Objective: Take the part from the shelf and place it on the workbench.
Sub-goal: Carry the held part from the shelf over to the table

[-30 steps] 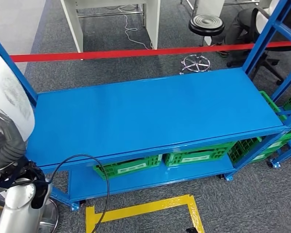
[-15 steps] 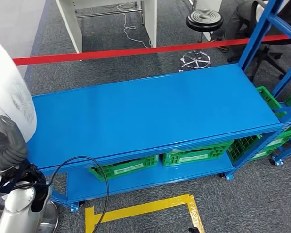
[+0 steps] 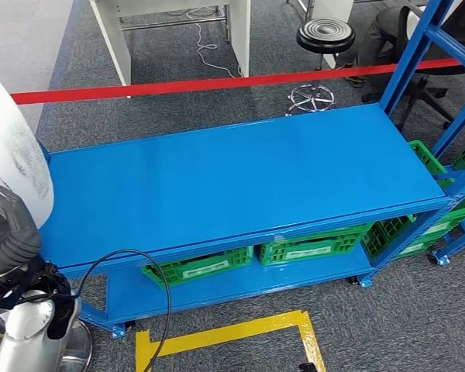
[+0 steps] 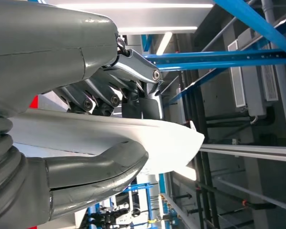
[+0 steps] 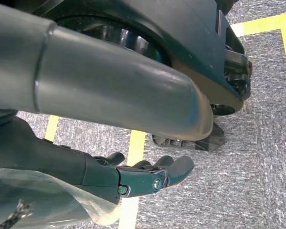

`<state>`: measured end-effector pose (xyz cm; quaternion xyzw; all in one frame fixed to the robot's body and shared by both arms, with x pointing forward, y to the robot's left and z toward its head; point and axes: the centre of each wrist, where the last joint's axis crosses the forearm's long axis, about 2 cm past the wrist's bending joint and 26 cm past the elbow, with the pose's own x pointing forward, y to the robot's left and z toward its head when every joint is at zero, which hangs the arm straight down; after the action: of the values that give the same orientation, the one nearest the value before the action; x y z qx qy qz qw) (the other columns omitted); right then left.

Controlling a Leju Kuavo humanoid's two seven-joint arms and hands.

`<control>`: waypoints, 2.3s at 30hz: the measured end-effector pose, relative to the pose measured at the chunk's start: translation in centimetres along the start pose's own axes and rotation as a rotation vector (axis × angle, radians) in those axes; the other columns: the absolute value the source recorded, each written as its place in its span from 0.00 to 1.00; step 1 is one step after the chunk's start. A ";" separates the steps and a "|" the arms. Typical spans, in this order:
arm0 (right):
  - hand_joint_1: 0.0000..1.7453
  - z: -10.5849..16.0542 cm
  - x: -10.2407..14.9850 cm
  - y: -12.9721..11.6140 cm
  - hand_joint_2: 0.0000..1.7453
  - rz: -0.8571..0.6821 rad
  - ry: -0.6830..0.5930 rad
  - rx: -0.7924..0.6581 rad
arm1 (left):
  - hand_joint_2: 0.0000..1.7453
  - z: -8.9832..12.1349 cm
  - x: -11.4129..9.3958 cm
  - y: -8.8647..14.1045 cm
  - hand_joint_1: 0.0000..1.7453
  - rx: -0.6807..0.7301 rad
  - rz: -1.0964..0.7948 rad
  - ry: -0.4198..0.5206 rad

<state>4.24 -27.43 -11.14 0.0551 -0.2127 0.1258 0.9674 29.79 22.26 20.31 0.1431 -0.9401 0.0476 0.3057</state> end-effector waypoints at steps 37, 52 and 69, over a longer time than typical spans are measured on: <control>0.00 0.4 -0.3 -3.0 0.00 -0.055 0.229 -0.377 | 1.00 -0.1 0.6 -0.1 1.00 0.063 0.001 0.036; 0.00 1.0 -0.9 -5.6 0.00 -0.111 0.249 -0.360 | 1.00 -0.5 0.7 -0.3 1.00 0.053 0.016 0.025; 0.00 1.1 -1.1 -5.8 0.00 -0.107 0.267 -0.345 | 1.00 -0.7 0.8 -0.6 1.00 0.064 0.010 0.015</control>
<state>4.42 -33.40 -10.95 -0.1173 -0.0977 0.0420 0.9874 29.76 21.66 21.36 0.1479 -0.9365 0.0801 0.3076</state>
